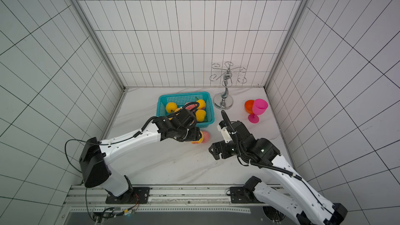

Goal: Put the peaches into the basket
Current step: Pick up the peach from the center of the board, then place the peach in the basket.

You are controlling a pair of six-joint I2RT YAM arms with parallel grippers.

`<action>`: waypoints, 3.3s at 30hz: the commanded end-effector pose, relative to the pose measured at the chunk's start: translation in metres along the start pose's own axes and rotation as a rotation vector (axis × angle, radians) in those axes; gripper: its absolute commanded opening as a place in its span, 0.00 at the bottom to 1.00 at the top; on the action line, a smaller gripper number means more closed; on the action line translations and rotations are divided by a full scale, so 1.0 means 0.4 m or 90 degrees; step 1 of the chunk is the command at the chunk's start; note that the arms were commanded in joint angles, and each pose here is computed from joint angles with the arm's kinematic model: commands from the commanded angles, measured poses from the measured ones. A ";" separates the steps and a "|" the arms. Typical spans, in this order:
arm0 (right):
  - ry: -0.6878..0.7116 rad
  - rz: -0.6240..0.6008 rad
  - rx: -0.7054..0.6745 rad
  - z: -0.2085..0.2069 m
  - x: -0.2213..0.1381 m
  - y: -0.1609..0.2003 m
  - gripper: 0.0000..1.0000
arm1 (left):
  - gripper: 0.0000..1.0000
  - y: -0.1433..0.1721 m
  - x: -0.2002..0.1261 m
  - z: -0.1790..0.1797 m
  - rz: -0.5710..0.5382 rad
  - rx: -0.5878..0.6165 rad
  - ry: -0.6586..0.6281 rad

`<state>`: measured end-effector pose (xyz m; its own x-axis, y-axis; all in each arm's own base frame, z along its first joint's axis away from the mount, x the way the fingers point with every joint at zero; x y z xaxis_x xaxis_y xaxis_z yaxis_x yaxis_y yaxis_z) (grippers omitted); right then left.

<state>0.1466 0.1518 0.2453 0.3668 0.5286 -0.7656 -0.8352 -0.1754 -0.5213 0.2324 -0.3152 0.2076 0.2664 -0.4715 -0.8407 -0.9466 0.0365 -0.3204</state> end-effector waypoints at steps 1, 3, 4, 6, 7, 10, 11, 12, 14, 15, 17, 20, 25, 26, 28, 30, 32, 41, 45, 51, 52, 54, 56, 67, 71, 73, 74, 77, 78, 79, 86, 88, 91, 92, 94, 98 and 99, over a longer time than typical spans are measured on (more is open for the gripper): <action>0.002 -0.025 -0.008 0.002 -0.009 -0.027 0.94 | 0.70 -0.044 -0.054 -0.023 -0.022 0.015 0.014; -0.002 -0.055 -0.018 0.007 -0.017 -0.044 0.95 | 0.70 -0.078 -0.077 -0.031 -0.034 0.015 0.027; -0.004 -0.064 -0.022 0.008 -0.018 -0.050 0.95 | 0.70 -0.094 -0.085 -0.032 -0.040 0.014 0.033; -0.007 -0.072 -0.024 0.010 -0.016 -0.065 0.96 | 0.70 -0.130 -0.100 -0.027 -0.054 0.011 0.044; -0.008 -0.069 -0.025 0.010 -0.011 -0.070 0.95 | 0.70 -0.145 -0.104 -0.022 -0.059 0.011 0.045; -0.005 -0.056 -0.029 0.014 0.003 -0.091 0.95 | 0.70 -0.193 -0.112 0.008 -0.076 0.010 0.041; -0.007 -0.059 -0.035 0.018 0.006 -0.101 0.95 | 0.70 -0.209 -0.112 0.021 -0.079 0.008 0.038; -0.011 -0.065 -0.042 0.022 0.009 -0.111 0.95 | 0.70 -0.226 -0.116 0.031 -0.083 0.008 0.036; -0.014 -0.077 -0.054 0.027 0.013 -0.128 0.96 | 0.70 -0.256 -0.123 0.051 -0.092 0.014 0.026; -0.014 -0.078 -0.058 0.028 0.017 -0.136 0.96 | 0.70 -0.271 -0.128 0.062 -0.098 0.019 0.019; -0.014 -0.073 -0.063 0.031 0.028 -0.154 0.96 | 0.70 -0.297 -0.128 0.085 -0.106 0.028 0.002; -0.017 -0.061 -0.073 0.038 0.045 -0.184 0.96 | 0.70 -0.327 -0.120 0.128 -0.105 0.048 -0.042; -0.023 -0.058 -0.087 0.046 0.058 -0.232 0.96 | 0.71 -0.350 -0.078 0.207 -0.080 0.073 -0.131; -0.023 -0.056 -0.087 0.045 0.062 -0.239 0.96 | 0.71 -0.354 -0.068 0.221 -0.072 0.073 -0.142; -0.024 -0.050 -0.083 0.041 0.070 -0.246 0.96 | 0.71 -0.361 -0.050 0.242 -0.057 0.072 -0.161; -0.027 -0.046 -0.078 0.037 0.076 -0.249 0.96 | 0.71 -0.368 -0.033 0.258 -0.043 0.078 -0.187; -0.029 -0.042 -0.075 0.034 0.080 -0.249 0.96 | 0.71 -0.370 -0.016 0.266 -0.036 0.087 -0.200; -0.033 -0.031 -0.061 0.020 0.089 -0.244 0.96 | 0.71 -0.347 0.047 0.314 -0.004 0.090 -0.240; -0.035 -0.029 -0.056 0.017 0.094 -0.242 0.96 | 0.71 -0.335 0.073 0.331 0.007 0.089 -0.248; -0.041 -0.025 -0.048 0.017 0.100 -0.240 0.96 | 0.71 -0.314 0.105 0.352 0.027 0.090 -0.256; -0.042 -0.025 -0.047 0.016 0.100 -0.240 0.96 | 0.71 -0.311 0.109 0.354 0.028 0.089 -0.255; -0.044 -0.024 -0.046 0.017 0.102 -0.240 0.96 | 0.71 -0.307 0.113 0.356 0.030 0.089 -0.254; -0.044 -0.023 -0.045 0.016 0.102 -0.239 0.96 | 0.71 -0.304 0.119 0.359 0.032 0.087 -0.254; -0.043 -0.022 -0.038 0.012 0.104 -0.239 0.95 | 0.73 -0.302 0.147 0.365 0.045 0.090 -0.252; -0.041 -0.022 -0.035 0.008 0.104 -0.238 0.95 | 0.75 -0.303 0.145 0.362 0.043 0.089 -0.247; -0.040 -0.020 -0.034 0.006 0.106 -0.236 0.95 | 0.76 -0.305 0.143 0.359 0.041 0.089 -0.246; -0.041 -0.020 -0.035 0.007 0.106 -0.235 0.95 | 0.77 -0.305 0.141 0.358 0.041 0.089 -0.245; -0.040 -0.021 -0.033 0.005 0.104 -0.235 0.95 | 0.81 -0.305 0.136 0.356 0.040 0.088 -0.243; -0.040 -0.021 -0.033 0.005 0.104 -0.235 0.95 | 0.82 -0.306 0.132 0.356 0.039 0.088 -0.243; -0.040 -0.022 -0.033 0.004 0.103 -0.235 0.95 | 0.83 -0.306 0.129 0.354 0.037 0.087 -0.242; -0.037 -0.027 -0.033 0.001 0.097 -0.232 0.95 | 0.85 -0.322 0.073 0.328 0.006 0.082 -0.230; -0.034 -0.029 -0.032 -0.001 0.096 -0.231 0.95 | 0.85 -0.325 0.054 0.317 -0.004 0.080 -0.222; -0.024 -0.029 -0.029 -0.007 0.094 -0.229 0.95 | 0.86 -0.329 0.025 0.301 -0.017 0.073 -0.208; -0.017 -0.026 -0.027 -0.012 0.095 -0.228 0.95 | 0.86 -0.329 0.015 0.295 -0.021 0.070 -0.203; -0.006 -0.020 -0.023 -0.018 0.095 -0.223 0.95 | 0.85 -0.329 -0.004 0.287 -0.029 0.065 -0.195; 0.009 -0.011 -0.014 -0.029 0.092 -0.214 0.95 | 0.86 -0.319 -0.037 0.269 -0.036 0.058 -0.181; 0.011 -0.009 -0.013 -0.030 0.091 -0.210 0.95 | 0.86 -0.313 -0.045 0.263 -0.036 0.059 -0.177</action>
<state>0.2412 0.1861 0.2626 0.3872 0.5528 -0.7379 -0.8045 -0.1883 -0.5633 0.3728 -0.2164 0.1946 0.3466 -0.1789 -0.9208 -0.9208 0.1223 -0.3704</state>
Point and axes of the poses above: each gripper's point midway between its finger pads, its own x axis out along the fingers, its own z axis along the line the jaws close on, y = z × x, the point moved 4 cm from there along -x, back along the fingers, and after that the axes turned 2 degrees about x, right-handed, at the moved point
